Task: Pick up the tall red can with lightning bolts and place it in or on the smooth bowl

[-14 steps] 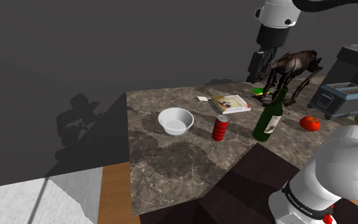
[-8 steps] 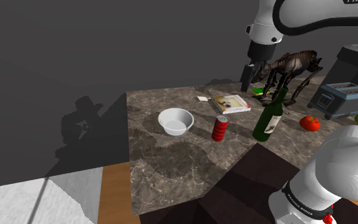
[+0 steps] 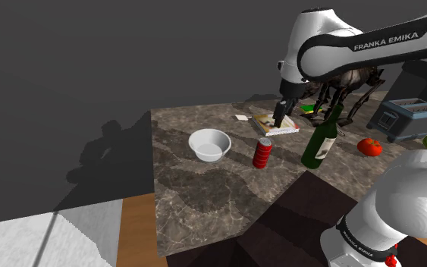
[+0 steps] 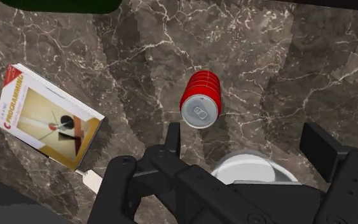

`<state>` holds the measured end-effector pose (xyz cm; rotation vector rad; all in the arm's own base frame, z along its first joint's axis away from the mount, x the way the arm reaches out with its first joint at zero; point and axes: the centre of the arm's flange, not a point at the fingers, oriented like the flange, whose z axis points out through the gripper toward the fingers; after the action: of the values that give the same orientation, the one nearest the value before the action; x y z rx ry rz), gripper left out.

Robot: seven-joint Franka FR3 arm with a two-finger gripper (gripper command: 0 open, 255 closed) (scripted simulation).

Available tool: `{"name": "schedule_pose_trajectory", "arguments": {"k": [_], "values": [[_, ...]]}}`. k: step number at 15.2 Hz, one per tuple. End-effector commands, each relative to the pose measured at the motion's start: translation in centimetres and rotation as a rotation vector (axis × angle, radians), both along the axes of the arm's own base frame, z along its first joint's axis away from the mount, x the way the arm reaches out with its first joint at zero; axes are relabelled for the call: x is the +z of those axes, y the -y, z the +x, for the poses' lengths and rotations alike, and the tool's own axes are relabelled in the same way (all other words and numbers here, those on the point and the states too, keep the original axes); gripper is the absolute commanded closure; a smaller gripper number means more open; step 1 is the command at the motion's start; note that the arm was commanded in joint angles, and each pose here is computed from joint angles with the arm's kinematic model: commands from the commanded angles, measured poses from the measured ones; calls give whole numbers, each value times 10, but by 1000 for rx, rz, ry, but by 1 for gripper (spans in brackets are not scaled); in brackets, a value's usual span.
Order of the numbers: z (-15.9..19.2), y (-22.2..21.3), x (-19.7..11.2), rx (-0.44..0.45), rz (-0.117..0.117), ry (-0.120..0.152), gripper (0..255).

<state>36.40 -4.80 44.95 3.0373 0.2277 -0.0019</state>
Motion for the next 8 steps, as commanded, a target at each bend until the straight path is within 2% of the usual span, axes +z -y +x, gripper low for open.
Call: {"name": "schedule_pose_trajectory", "arguments": {"k": [1, 8], "values": [[10, 7, -23, 11, 3, 1, 0], [44, 27, -107, 45, 13, -6, 0]]}}
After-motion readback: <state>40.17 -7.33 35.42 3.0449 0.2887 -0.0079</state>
